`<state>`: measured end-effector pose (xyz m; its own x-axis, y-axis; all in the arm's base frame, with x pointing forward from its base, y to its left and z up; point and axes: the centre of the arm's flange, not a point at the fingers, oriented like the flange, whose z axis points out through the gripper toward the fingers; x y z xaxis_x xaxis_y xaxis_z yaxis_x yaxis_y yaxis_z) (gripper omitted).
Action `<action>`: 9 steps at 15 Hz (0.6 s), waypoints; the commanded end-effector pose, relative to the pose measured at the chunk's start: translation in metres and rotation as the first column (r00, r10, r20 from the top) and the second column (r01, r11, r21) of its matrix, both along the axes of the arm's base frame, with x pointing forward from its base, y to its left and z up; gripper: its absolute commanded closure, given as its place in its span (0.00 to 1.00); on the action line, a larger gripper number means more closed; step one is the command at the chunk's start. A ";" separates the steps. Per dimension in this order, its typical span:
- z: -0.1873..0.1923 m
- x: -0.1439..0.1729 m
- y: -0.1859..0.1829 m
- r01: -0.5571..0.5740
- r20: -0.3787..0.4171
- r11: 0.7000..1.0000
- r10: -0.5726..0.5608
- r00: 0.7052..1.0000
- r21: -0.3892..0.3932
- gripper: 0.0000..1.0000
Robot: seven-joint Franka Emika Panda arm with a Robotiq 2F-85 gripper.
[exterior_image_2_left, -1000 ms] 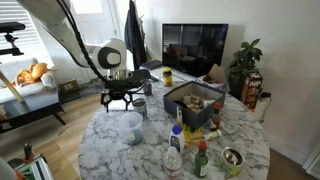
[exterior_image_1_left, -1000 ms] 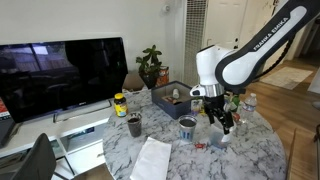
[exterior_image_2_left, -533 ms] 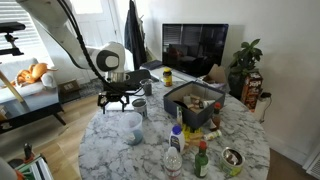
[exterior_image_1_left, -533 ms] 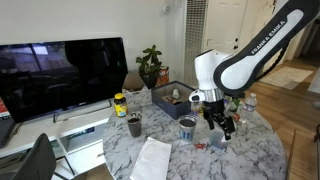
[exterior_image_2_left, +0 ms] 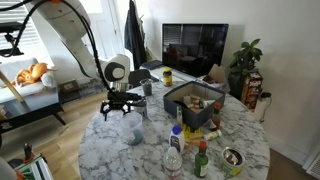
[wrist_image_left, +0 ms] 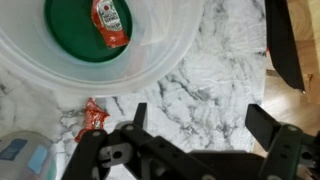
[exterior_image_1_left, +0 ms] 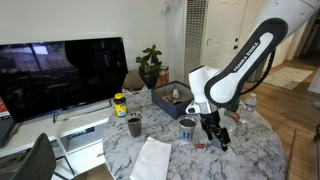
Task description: Pick up the metallic cup and pour its content on the table, pick up the two red sachet and put it in the frost cup one at a time
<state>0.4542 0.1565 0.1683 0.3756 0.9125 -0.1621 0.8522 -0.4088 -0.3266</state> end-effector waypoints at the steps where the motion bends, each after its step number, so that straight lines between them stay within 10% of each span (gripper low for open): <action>1: -0.029 0.016 0.004 0.044 0.014 0.998 -0.045 0.999 0.036 0.00; 9: -0.068 0.037 -0.011 0.097 0.059 0.995 -0.099 0.993 0.026 0.00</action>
